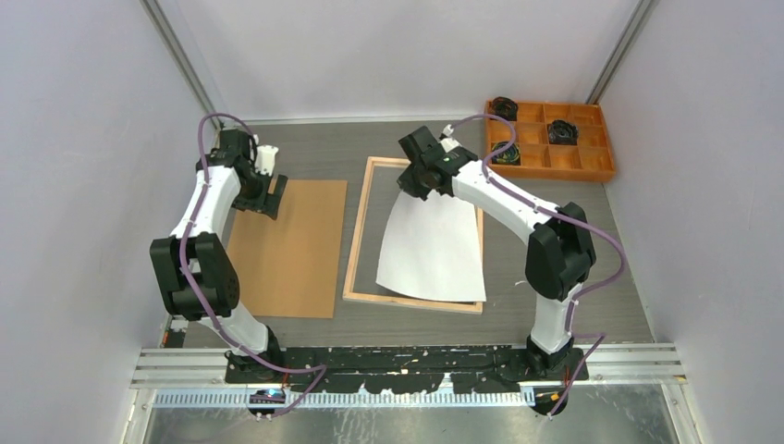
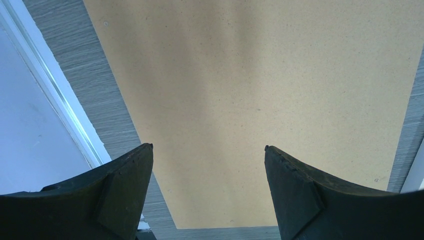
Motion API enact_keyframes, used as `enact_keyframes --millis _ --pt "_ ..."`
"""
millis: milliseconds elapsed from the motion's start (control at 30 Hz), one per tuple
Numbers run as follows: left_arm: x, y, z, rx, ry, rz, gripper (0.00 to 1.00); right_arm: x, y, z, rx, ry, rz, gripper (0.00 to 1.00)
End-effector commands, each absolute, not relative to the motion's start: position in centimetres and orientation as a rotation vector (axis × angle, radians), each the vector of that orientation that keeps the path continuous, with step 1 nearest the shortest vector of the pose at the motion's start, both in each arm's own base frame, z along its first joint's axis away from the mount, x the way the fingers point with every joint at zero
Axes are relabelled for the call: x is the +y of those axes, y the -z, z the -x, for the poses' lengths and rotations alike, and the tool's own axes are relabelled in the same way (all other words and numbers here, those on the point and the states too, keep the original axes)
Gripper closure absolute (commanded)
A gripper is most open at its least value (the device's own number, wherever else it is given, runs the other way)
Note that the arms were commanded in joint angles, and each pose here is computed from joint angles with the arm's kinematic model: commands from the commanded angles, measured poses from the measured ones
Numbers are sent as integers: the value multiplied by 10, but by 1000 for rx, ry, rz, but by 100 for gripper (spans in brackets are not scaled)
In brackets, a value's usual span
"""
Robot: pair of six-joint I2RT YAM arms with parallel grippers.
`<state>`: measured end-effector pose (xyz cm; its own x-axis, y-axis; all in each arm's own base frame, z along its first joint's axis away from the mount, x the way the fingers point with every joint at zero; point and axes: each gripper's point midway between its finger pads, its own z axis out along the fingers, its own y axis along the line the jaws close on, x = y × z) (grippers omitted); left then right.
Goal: Put the photo into the frame
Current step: Turn over the photo from the photo frame.
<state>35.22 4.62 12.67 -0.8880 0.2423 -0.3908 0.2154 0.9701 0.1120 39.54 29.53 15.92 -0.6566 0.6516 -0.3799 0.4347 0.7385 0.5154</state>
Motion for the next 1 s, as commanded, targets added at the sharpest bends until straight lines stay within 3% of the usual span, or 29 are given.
enact_keyframes --millis 0,333,967 --pt "49 -132 -358 2673 -116 -338 17 313 -181 -418 2252 -594 -923 99" --pt "51 -123 -360 2684 -129 -346 17 319 -176 -426 2231 -539 -865 99" --pt "50 -120 -361 2696 -117 -339 18 325 -149 -406 2481 -406 -336 99"
